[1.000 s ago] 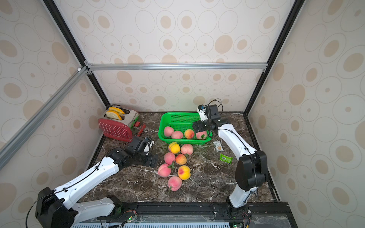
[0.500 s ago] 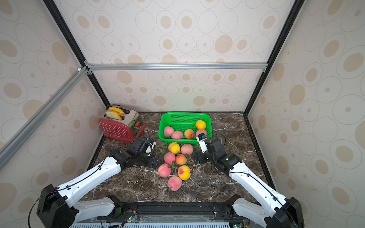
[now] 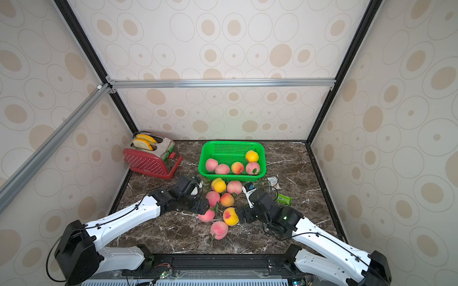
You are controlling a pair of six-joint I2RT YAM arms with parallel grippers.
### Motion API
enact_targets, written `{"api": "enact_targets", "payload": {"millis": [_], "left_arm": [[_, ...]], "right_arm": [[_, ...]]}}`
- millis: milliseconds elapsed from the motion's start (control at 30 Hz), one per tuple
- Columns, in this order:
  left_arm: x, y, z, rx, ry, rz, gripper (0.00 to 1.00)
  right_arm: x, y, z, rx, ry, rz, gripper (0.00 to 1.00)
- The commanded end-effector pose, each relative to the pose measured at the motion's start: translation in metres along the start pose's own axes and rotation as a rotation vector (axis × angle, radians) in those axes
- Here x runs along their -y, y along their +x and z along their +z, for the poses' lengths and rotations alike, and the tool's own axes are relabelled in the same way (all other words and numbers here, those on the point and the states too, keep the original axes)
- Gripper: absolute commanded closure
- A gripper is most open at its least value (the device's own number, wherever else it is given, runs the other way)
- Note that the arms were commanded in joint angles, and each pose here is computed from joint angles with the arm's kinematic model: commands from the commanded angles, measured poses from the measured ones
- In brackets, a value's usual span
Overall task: Put the peaches into the basket
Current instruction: Pick up the peach from the center of the board.
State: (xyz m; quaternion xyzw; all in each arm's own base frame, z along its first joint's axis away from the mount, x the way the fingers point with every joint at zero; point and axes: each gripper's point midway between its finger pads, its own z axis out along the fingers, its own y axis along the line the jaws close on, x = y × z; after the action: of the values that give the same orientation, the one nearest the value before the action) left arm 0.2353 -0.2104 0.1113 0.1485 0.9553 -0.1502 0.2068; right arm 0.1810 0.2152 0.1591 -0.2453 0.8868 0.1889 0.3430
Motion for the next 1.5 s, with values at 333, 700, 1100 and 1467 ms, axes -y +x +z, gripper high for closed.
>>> {"api": "enact_targets", "payload": {"millis": [333,700,1100,1467], "left_arm": [[0.000,0.016,0.020,-0.046,0.001,0.014,0.01],[0.006,0.028,0.030,-0.094,0.033,0.036,0.01],[0.010,0.031,0.041,-0.109,0.044,0.037,0.01],[0.013,0.031,0.048,-0.125,0.051,0.032,0.01]], "right_arm": [[-0.013,0.017,0.002,-0.027,0.002,-0.038,0.01],[-0.006,0.021,0.003,-0.025,0.027,-0.047,0.01],[0.001,0.022,-0.002,-0.010,0.052,-0.051,0.01],[0.004,0.017,-0.009,0.010,0.066,-0.055,0.01]]}}
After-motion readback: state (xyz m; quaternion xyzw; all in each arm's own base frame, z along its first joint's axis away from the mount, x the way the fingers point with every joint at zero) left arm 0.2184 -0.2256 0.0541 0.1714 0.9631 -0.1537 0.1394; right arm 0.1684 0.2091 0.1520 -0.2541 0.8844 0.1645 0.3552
